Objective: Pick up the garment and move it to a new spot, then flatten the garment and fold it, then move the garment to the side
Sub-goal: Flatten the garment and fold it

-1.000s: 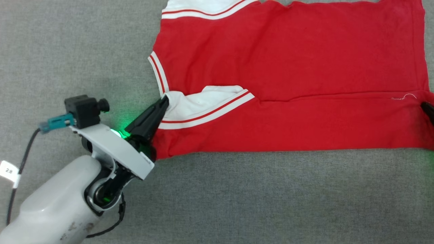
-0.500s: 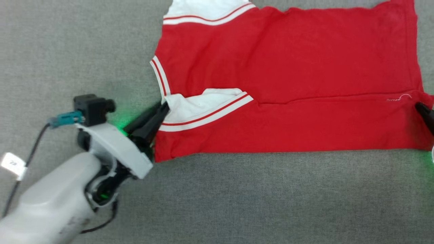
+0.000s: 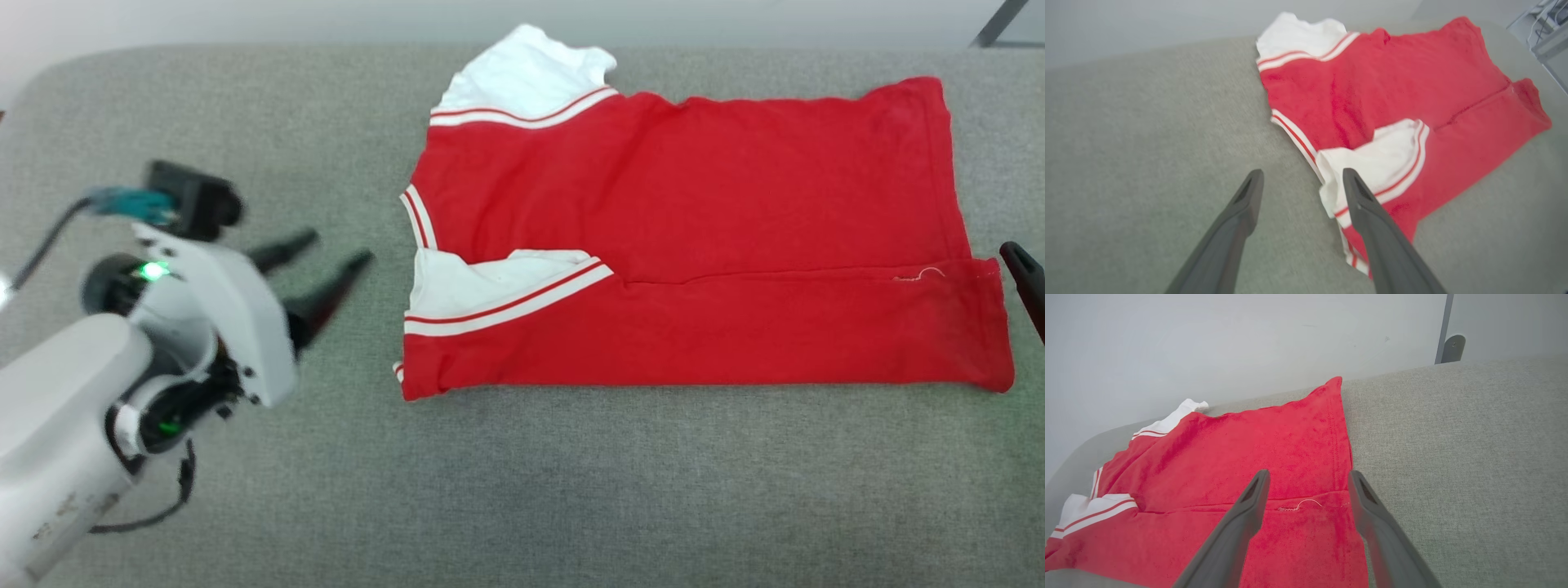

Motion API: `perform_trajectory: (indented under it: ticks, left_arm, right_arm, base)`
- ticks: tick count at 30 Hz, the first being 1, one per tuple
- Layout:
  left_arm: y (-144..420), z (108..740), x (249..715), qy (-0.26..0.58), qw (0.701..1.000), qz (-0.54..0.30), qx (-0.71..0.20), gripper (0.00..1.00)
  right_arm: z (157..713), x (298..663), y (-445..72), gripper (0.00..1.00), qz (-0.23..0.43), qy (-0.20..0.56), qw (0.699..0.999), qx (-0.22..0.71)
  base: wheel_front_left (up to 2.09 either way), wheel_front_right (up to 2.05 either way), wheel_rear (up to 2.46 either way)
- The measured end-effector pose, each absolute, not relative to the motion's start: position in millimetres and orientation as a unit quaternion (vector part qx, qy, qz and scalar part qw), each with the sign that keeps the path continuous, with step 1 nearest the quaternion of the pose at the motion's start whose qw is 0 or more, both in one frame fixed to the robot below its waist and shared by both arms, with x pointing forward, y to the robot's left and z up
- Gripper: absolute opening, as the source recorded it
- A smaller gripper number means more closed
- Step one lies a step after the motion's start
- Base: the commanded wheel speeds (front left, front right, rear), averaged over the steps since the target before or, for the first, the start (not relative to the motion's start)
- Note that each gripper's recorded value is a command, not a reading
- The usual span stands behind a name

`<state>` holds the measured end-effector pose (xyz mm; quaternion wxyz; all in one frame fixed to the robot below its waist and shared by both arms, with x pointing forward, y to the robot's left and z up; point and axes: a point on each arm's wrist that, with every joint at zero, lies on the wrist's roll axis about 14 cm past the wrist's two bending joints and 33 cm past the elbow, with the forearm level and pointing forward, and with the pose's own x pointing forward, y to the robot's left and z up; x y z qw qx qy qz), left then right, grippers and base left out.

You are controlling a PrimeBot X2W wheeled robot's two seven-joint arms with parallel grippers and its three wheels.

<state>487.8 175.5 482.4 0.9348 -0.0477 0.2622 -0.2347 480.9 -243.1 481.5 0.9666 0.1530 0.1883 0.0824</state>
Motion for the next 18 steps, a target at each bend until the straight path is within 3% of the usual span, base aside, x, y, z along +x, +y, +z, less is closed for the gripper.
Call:
perform_trajectory:
  ticks: [8, 18]
  left_arm:
    - [140, 464, 432, 0.456, 0.842, -0.286, -0.037, 1.00]
    - [127, 437, 435, 0.511, 0.810, -0.279, -0.066, 1.00]
  right_arm:
    - [485, 480, -242, 1.00, 0.084, 0.183, 0.968, 0.152]
    - [475, 479, -252, 1.00, 0.068, 0.189, 0.967, 0.157]
  base:
    - [0.00, 0.00, 0.00]
    - [0.00, 0.00, 0.00]
